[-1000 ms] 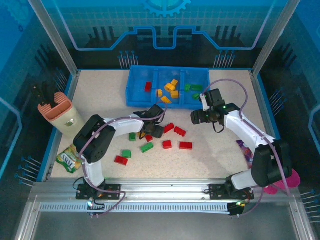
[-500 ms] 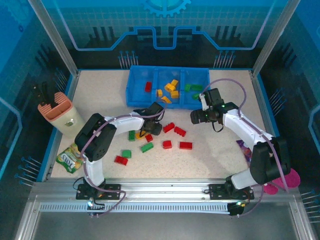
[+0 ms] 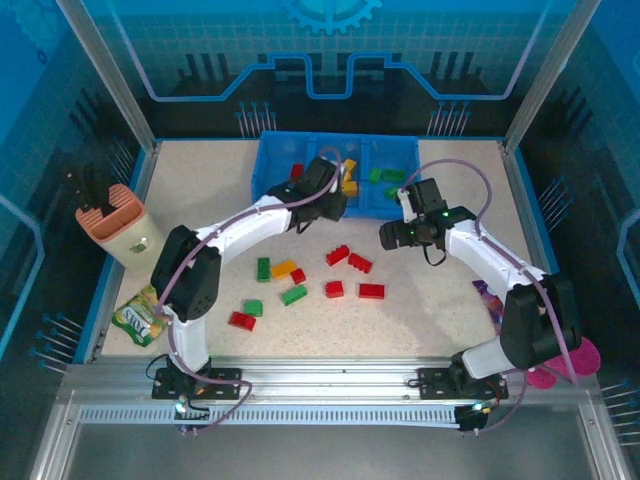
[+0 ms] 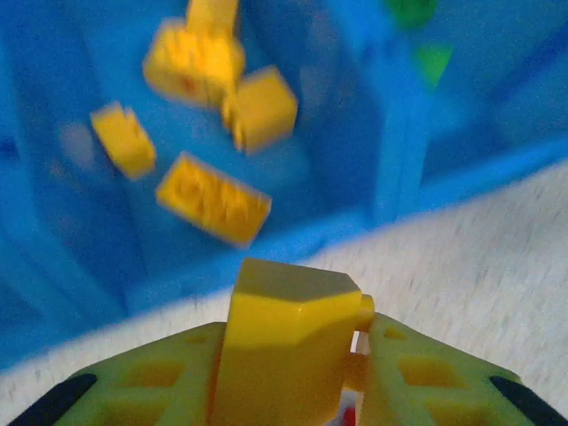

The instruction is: Sort the legos into containers by color

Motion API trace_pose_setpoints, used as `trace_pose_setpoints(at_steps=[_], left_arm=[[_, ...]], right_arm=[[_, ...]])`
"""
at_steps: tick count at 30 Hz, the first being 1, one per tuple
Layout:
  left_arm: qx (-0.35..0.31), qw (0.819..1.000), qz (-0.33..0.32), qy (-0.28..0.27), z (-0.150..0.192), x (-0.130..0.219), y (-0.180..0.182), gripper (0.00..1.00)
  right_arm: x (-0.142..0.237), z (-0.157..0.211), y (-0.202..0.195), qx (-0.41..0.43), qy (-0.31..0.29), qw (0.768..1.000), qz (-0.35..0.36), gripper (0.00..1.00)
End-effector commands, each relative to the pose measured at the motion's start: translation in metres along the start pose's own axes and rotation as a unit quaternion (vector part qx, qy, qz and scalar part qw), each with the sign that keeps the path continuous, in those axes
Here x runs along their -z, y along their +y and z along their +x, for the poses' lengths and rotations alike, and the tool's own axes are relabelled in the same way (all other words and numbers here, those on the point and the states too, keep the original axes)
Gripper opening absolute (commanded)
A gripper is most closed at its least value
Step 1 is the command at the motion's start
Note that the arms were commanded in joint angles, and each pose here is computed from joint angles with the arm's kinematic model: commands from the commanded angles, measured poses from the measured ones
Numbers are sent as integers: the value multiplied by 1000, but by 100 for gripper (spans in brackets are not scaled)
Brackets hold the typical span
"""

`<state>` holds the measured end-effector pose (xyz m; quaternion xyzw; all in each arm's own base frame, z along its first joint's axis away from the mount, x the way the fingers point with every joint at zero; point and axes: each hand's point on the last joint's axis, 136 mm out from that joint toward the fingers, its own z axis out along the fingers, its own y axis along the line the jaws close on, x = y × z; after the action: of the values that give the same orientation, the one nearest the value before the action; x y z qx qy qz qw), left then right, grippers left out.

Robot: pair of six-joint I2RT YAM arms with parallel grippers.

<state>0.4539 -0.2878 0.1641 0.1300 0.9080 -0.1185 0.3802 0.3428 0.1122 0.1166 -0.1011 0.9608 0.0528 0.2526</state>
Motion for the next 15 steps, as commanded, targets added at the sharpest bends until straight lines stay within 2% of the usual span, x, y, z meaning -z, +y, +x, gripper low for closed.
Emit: trace_pose_setpoints(at_steps=[1, 10, 15], left_arm=[[16, 1000, -16, -17, -16, -26, 9, 35], [42, 998, -31, -17, -45, -96, 24, 35], [41, 998, -39, -18, -54, -111, 28, 43]], right_arm=[[3, 2, 18, 18, -10, 999, -28, 89], [-2, 15, 33, 42, 3, 999, -27, 89], [-1, 21, 32, 42, 7, 999, -25, 90]])
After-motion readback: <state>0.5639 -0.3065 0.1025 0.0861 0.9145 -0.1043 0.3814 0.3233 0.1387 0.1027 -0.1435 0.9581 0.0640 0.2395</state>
